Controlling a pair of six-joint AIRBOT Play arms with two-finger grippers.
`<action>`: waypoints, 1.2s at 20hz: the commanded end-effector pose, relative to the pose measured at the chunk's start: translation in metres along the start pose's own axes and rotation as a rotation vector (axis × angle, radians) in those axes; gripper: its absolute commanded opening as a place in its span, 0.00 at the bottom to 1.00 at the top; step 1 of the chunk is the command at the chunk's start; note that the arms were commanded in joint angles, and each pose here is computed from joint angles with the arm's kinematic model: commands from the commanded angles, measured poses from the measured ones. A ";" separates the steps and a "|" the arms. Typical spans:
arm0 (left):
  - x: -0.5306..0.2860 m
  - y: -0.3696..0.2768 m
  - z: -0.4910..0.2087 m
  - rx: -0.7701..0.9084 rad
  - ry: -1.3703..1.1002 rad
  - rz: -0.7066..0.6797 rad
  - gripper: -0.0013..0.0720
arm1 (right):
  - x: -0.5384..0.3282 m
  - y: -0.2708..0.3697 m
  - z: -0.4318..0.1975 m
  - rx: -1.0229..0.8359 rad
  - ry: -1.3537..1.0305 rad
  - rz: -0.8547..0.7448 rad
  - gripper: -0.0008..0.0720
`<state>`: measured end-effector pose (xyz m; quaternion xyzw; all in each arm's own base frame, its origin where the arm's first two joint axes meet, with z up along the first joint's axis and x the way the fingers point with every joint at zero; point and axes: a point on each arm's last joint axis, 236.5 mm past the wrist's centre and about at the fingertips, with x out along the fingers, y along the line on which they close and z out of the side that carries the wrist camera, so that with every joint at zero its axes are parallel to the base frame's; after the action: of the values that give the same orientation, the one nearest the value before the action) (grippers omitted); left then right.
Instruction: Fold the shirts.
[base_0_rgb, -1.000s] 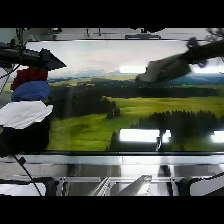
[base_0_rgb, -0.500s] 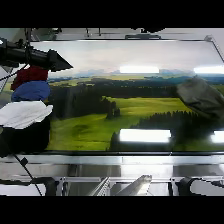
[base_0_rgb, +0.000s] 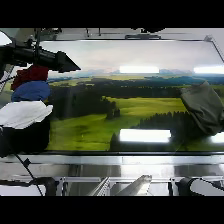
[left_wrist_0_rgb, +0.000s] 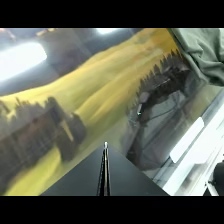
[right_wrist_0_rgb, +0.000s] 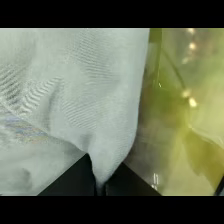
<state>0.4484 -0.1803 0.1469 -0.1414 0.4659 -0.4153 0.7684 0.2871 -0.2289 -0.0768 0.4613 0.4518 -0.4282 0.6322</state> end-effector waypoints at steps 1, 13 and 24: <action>0.009 -0.010 -0.002 0.018 0.016 -0.014 0.02 | 0.005 -0.003 -0.002 -0.001 -0.002 0.002 0.03; 0.011 -0.013 -0.003 0.022 0.021 -0.019 0.02 | 0.009 -0.003 -0.033 0.081 0.111 0.010 0.03; 0.011 -0.014 -0.003 0.022 0.023 -0.020 0.02 | -0.026 -0.078 -0.083 -0.242 0.394 -0.281 0.99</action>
<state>0.4418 -0.1965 0.1469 -0.1328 0.4681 -0.4291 0.7610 0.2240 -0.1665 -0.0957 0.4342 0.6080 -0.3702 0.5520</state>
